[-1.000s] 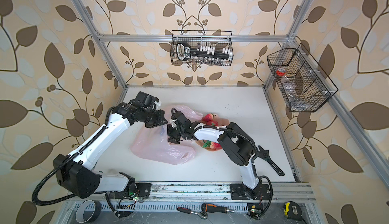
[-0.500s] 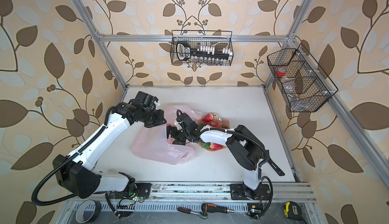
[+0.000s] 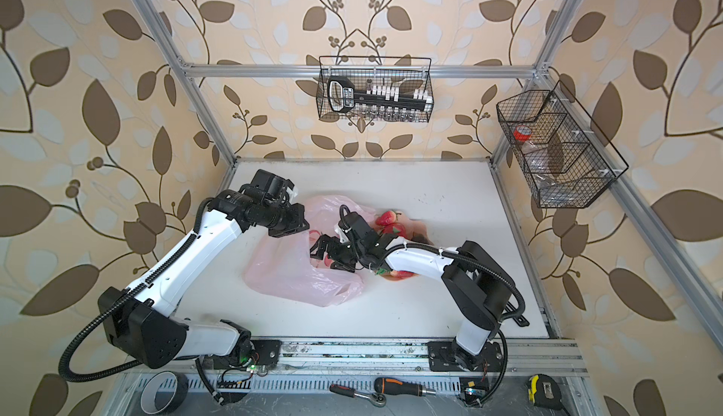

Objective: Place the fruits into the plastic bag
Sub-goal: Place the fruit in the plastic bag, then pick up the fruit from the plate.

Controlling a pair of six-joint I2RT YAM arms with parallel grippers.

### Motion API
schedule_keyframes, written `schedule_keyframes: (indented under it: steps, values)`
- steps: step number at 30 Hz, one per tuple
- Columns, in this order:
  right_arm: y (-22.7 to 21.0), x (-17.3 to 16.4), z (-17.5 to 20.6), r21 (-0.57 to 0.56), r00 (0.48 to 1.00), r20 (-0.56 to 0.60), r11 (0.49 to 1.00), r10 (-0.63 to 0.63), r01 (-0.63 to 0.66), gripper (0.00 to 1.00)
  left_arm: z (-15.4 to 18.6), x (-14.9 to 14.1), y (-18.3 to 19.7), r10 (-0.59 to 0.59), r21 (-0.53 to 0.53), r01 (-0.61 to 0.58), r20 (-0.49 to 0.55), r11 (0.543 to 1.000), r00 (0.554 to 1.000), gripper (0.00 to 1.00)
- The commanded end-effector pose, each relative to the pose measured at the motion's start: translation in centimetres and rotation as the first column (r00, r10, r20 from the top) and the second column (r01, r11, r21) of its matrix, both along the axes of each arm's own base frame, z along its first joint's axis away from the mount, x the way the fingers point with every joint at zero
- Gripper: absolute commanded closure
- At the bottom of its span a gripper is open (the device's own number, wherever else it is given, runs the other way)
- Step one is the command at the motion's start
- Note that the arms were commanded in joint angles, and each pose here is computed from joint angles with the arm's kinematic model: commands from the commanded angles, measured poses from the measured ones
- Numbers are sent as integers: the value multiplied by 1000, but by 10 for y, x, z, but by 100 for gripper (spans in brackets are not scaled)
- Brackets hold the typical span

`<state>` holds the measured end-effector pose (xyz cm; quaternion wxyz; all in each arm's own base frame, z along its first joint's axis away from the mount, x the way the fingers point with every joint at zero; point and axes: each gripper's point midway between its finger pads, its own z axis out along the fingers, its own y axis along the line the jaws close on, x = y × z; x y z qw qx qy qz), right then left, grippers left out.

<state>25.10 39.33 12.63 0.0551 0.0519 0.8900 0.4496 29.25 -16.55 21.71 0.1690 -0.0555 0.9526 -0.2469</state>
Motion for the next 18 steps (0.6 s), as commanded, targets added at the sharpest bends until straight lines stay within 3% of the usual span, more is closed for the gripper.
schedule_keyframes:
  steps: [1, 18]
  values:
    - [-15, 0, 8, -51, 999, 48, 999, -12, 14, 0, 11, 2, -1, -5, 3, 5, 39, 1000, 999, 100]
    - [-94, -10, 53, -277, 954, 295, 960, 54, 32, 0, 12, -1, -2, -22, -2, 22, 39, 1000, 999, 100]
